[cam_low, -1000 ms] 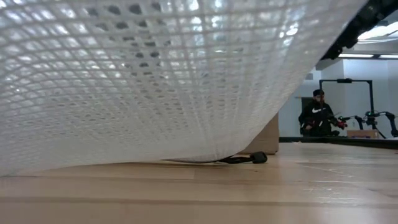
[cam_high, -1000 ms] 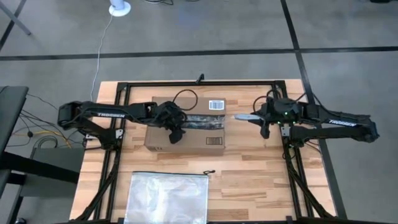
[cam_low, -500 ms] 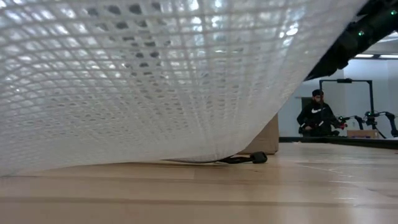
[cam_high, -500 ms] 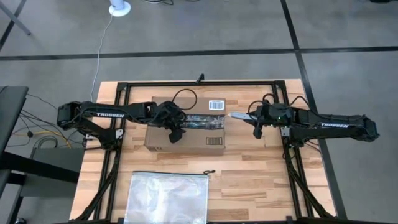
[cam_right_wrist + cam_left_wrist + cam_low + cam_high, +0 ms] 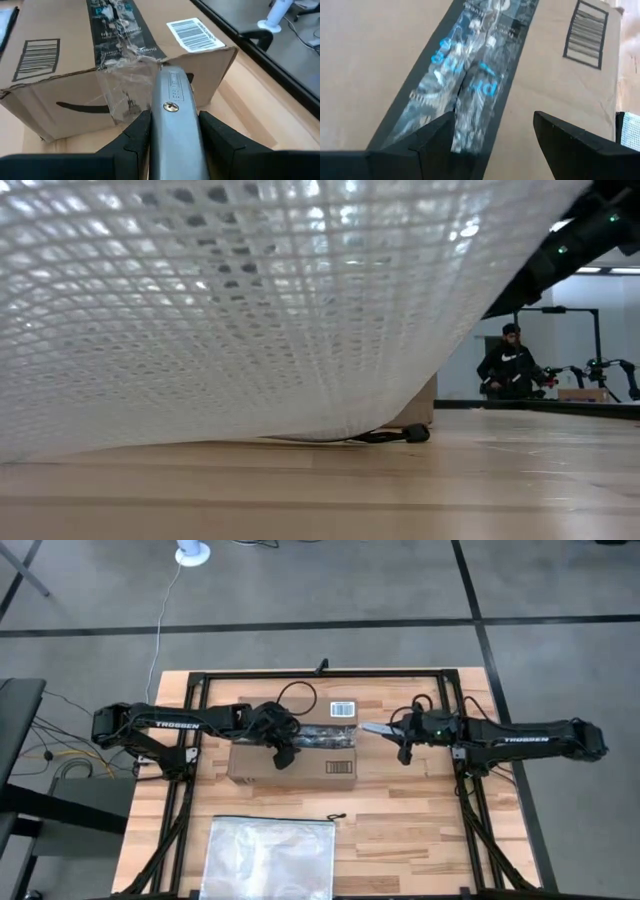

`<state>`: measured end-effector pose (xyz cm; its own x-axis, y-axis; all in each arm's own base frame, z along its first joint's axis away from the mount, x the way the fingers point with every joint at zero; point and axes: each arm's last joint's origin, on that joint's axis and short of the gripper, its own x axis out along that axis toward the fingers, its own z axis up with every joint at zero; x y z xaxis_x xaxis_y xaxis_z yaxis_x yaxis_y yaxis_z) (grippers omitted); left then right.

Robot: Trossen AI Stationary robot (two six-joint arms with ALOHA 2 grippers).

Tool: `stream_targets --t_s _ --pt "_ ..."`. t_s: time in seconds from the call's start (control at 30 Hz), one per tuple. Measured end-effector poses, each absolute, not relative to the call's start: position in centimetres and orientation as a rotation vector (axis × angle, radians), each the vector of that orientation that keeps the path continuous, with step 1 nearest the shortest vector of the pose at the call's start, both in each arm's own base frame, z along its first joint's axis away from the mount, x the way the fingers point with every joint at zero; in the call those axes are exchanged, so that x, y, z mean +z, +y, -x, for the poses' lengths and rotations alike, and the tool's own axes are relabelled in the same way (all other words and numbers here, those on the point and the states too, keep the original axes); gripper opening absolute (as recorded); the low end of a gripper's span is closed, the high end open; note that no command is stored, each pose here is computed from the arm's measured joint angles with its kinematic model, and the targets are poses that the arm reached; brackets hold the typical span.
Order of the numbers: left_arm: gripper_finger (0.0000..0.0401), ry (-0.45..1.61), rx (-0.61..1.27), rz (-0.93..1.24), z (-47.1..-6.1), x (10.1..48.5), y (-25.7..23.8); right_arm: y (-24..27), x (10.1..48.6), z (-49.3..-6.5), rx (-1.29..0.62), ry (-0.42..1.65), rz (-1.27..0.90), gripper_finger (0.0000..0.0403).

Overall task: Unpack boxes
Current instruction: Open the box using the cutter

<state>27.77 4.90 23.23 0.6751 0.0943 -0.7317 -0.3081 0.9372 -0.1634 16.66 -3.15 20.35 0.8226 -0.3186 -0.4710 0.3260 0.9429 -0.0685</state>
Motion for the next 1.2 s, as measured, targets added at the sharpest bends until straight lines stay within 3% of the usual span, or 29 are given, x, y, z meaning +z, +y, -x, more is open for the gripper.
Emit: stream_targets --t_s 0.53,0.77,1.07,1.2 --pt "0.0256 0.808 0.235 0.297 -27.7 23.2 4.9 -2.2 21.8 -17.3 -0.267 0.409 0.05 0.0114" --pt "0.0256 0.787 0.233 0.321 -27.9 23.3 4.7 -2.2 20.0 -18.4 -0.262 0.467 0.055 0.0114" --pt "0.0256 0.516 0.086 0.276 -30.1 25.4 1.9 -2.1 18.8 -19.6 -0.237 0.51 0.101 0.0114" --pt "0.0256 0.524 0.054 0.296 -31.0 24.7 0.6 -2.1 18.1 -19.9 -0.235 0.544 0.102 0.0114"
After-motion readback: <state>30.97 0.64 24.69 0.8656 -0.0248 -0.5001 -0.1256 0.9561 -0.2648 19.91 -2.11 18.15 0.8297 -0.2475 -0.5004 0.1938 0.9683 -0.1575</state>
